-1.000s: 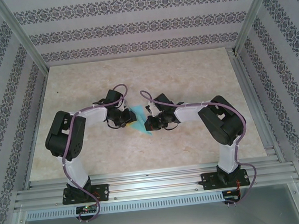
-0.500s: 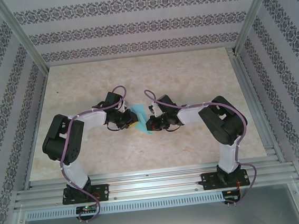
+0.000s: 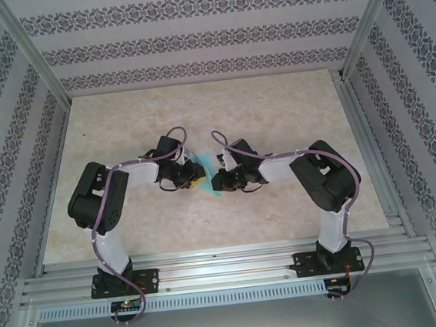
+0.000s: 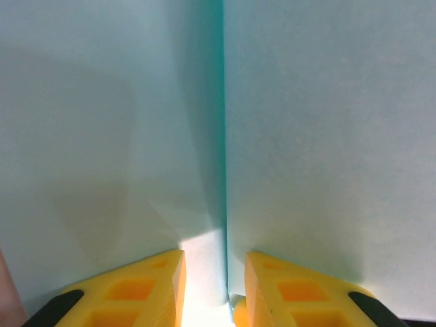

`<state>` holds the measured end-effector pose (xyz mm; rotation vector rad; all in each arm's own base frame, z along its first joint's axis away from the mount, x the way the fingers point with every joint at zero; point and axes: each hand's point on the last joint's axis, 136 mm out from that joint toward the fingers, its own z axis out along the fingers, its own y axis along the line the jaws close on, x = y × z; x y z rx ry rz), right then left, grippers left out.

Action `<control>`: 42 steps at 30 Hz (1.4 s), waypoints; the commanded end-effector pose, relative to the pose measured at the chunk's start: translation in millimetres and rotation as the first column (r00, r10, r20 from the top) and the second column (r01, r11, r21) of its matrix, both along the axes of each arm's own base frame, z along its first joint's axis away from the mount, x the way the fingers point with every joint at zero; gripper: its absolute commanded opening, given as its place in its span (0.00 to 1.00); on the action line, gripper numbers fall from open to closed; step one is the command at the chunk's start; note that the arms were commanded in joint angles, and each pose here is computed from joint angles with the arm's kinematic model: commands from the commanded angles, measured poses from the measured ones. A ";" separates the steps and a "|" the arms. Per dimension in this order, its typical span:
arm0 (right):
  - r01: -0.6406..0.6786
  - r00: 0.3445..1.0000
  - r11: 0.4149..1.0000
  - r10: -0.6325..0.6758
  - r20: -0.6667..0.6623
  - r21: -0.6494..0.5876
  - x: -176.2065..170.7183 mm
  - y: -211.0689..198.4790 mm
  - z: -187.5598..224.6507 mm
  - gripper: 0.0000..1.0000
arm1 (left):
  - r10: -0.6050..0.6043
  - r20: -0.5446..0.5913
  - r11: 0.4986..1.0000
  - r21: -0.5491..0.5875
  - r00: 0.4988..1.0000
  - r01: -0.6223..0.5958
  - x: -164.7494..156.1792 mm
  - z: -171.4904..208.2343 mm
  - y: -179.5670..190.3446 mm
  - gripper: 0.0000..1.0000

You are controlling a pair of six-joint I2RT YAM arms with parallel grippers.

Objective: Fold a paper plane with a square sheet of paper (fold left side to right side)
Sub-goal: Fourth fold the wing at the center of the table.

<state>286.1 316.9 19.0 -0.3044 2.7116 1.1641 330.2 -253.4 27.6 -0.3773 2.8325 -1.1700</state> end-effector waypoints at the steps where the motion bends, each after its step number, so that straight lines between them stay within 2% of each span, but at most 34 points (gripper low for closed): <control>1: -0.005 0.999 1.000 0.005 0.051 0.000 8.6 -2.0 20.1 0.17 | -0.011 -0.004 1.000 -0.011 1.000 0.011 -1.7 -6.7 -7.8 0.29; 6: -0.002 0.996 1.000 0.004 0.091 -0.015 16.2 -11.7 42.0 0.28 | -0.006 -0.016 1.000 0.006 1.000 0.006 -2.8 -11.5 -5.6 0.30; 10: 0.019 0.994 0.999 -0.016 0.107 -0.027 22.8 -22.4 48.9 0.31 | -0.005 -0.023 1.000 0.017 1.000 0.005 -3.8 -15.0 -4.4 0.30; 12: 0.037 0.994 0.998 -0.032 0.107 -0.049 26.9 -29.7 44.4 0.28 | -0.004 -0.023 1.000 0.021 1.000 0.005 -3.5 -15.0 -3.9 0.30; 18: 0.048 0.996 0.996 -0.042 0.077 -0.078 33.0 -29.9 26.2 0.10 | -0.005 -0.025 1.000 0.029 1.000 0.005 -2.8 -14.5 -3.1 0.30; 25: 0.011 0.998 0.999 -0.009 0.054 -0.045 28.1 -10.1 19.5 0.04 | -0.004 -0.025 0.999 0.042 1.000 0.005 -2.0 -14.5 -1.9 0.30; 30: -0.003 0.999 1.000 0.003 0.033 -0.027 22.0 -1.5 13.2 0.03 | -0.001 -0.029 0.999 0.048 1.000 0.002 -1.5 -15.1 -1.2 0.30; 37: -0.008 1.000 0.998 0.008 -0.004 -0.068 14.3 -2.6 -5.4 0.03 | 0.003 -0.035 0.998 0.058 0.999 -0.001 1.4 -17.7 -1.9 0.31; 42: 0.007 1.000 0.997 -0.006 0.009 -0.076 16.6 -8.6 -0.4 0.07 | 0.009 -0.041 0.998 0.068 0.999 -0.006 4.1 -20.3 -1.7 0.32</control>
